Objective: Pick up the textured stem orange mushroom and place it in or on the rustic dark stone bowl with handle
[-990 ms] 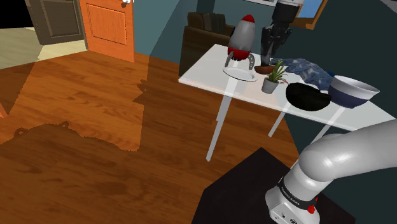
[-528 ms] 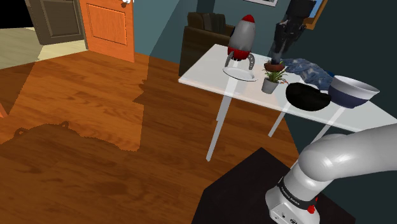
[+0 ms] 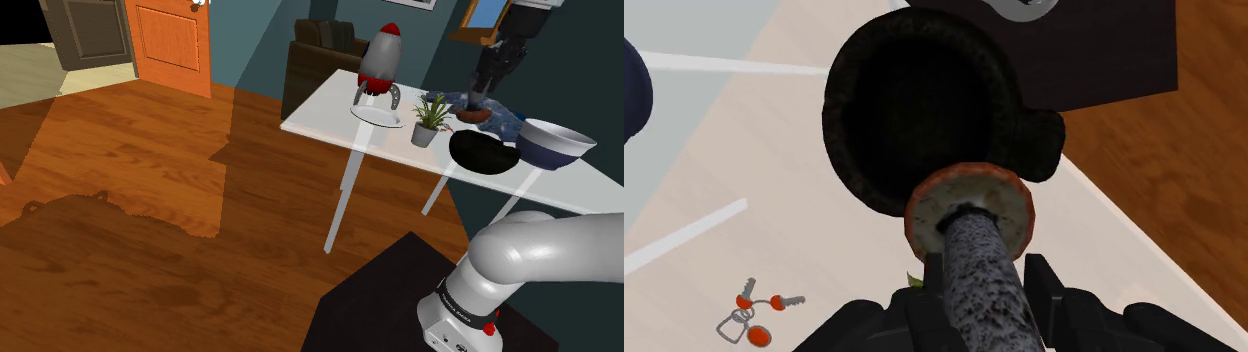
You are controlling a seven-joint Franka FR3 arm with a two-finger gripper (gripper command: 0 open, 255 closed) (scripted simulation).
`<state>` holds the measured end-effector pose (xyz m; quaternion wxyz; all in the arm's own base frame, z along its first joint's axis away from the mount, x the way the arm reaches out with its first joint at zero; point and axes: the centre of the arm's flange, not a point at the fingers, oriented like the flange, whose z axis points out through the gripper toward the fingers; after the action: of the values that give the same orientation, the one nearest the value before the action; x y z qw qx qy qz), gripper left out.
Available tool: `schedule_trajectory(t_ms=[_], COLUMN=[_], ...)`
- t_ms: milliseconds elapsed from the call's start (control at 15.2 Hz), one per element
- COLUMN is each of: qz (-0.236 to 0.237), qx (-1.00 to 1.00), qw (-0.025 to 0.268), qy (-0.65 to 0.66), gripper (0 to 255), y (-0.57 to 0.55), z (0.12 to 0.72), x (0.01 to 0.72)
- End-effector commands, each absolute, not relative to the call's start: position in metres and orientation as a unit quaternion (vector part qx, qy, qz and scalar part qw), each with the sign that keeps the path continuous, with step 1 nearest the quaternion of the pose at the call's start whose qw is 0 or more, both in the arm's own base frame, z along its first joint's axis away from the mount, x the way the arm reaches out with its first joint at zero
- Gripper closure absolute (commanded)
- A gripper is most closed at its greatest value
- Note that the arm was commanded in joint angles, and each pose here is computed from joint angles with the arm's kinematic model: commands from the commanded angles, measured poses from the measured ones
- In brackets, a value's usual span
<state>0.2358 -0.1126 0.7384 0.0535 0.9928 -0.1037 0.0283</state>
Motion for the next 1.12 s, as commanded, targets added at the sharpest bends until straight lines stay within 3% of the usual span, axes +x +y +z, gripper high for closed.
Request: schedule_trajectory(t_ms=[0,1056], qz=[0.028,0.028], qx=[0.993,0.993], qw=[0.053,0.053], qy=[-0.103,-0.103], gripper=[255,255], y=[-0.125,-0.141], z=[0.742,0.674], x=[0.209,0.183])
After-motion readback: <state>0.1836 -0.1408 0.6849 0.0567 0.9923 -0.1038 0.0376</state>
